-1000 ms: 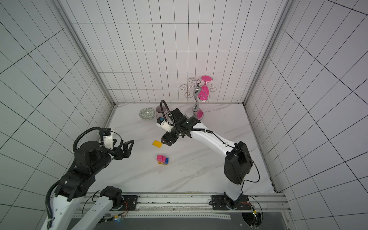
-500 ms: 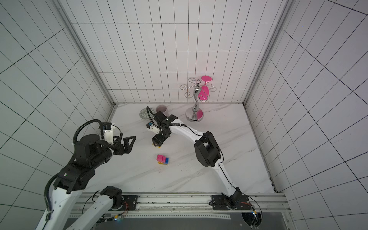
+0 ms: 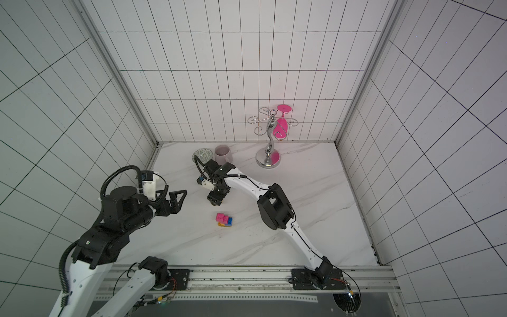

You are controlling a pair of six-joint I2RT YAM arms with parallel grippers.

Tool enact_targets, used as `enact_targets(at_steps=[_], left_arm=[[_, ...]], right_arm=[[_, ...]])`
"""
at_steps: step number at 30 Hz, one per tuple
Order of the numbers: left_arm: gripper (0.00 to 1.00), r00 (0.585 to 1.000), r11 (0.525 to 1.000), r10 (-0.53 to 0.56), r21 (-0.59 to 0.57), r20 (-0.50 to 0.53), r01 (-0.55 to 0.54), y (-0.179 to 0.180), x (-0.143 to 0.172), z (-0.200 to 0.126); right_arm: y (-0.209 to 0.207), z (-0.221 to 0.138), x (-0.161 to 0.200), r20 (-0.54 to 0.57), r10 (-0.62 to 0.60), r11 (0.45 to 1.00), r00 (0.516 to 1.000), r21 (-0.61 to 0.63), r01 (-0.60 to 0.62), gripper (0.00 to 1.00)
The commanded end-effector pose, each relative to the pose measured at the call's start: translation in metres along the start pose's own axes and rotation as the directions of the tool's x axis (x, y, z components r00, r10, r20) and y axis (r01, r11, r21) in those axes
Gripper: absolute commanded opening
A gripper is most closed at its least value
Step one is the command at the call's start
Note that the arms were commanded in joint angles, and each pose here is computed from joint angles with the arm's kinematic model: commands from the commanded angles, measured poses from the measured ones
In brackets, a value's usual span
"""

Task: Assemble the letter s with lego
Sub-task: Move the lego brick at the center of the board, then pick up the lego brick from the center of the board.

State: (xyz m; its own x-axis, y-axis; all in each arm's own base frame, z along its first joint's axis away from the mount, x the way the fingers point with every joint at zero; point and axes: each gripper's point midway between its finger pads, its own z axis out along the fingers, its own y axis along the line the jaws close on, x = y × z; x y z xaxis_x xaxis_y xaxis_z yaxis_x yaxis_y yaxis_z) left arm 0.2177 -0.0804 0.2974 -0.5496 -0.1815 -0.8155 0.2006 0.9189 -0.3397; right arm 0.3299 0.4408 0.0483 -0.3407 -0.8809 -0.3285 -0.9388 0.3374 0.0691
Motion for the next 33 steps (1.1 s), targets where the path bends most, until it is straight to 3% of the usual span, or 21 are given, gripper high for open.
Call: enact_targets(at_steps=[1,7,10,15,17,19,22,26,28,30,33], left_arm=[[0.99,1.0,1.0,0.008,0.012,0.024,-0.009,-0.004,-0.007,-0.009],[0.99,1.0,1.0,0.017,0.014,0.024,-0.018,-0.005,-0.008,-0.012],[0.99,0.999,1.0,0.023,0.012,0.024,-0.024,-0.005,-0.008,-0.013],[0.99,0.999,1.0,0.026,0.015,0.023,-0.026,-0.005,-0.007,-0.013],[0.99,0.999,0.999,0.032,0.017,0.023,-0.033,-0.006,-0.008,-0.013],[0.99,0.999,0.999,0.041,0.017,0.024,-0.041,-0.006,-0.009,-0.012],[0.99,0.996,0.994,0.083,0.071,0.016,-0.084,-0.018,-0.012,-0.01],[0.99,0.973,0.963,0.231,0.139,0.005,-0.23,-0.037,-0.022,-0.003],[0.99,0.927,0.907,0.376,0.216,-0.02,-0.363,-0.053,-0.018,0.004],[0.99,0.813,0.785,0.578,0.318,-0.065,-0.532,-0.066,0.002,0.014],[0.99,0.534,0.574,0.818,0.356,-0.211,-0.738,-0.049,0.034,0.046]], right_arm=[[-0.002,0.005,0.001,-0.036,-0.036,0.998,0.999,0.04,0.037,0.63],[0.002,0.018,0.002,-0.064,-0.103,0.993,0.993,0.051,0.106,0.38],[0.012,0.02,0.001,-0.059,-0.159,0.986,0.985,0.035,0.162,0.32],[0.033,0.02,-0.008,-0.028,-0.268,0.963,0.963,0.02,0.269,0.3],[0.037,0.017,-0.014,-0.003,-0.268,0.963,0.963,0.03,0.268,0.36],[0.031,0.005,-0.022,0.036,-0.231,0.972,0.972,0.045,0.229,0.53],[0.017,-0.032,-0.044,0.182,-0.138,0.99,0.974,0.053,0.131,0.68],[-0.029,-0.104,-0.056,0.421,0.085,0.995,0.903,0.011,-0.099,0.77],[-0.061,-0.13,-0.035,0.483,0.215,0.969,0.849,0.003,-0.248,0.78],[-0.084,-0.157,-0.005,0.567,0.324,0.927,0.757,-0.032,-0.373,0.78],[-0.087,-0.194,0.037,0.697,0.323,0.902,0.64,-0.021,-0.432,0.91]])
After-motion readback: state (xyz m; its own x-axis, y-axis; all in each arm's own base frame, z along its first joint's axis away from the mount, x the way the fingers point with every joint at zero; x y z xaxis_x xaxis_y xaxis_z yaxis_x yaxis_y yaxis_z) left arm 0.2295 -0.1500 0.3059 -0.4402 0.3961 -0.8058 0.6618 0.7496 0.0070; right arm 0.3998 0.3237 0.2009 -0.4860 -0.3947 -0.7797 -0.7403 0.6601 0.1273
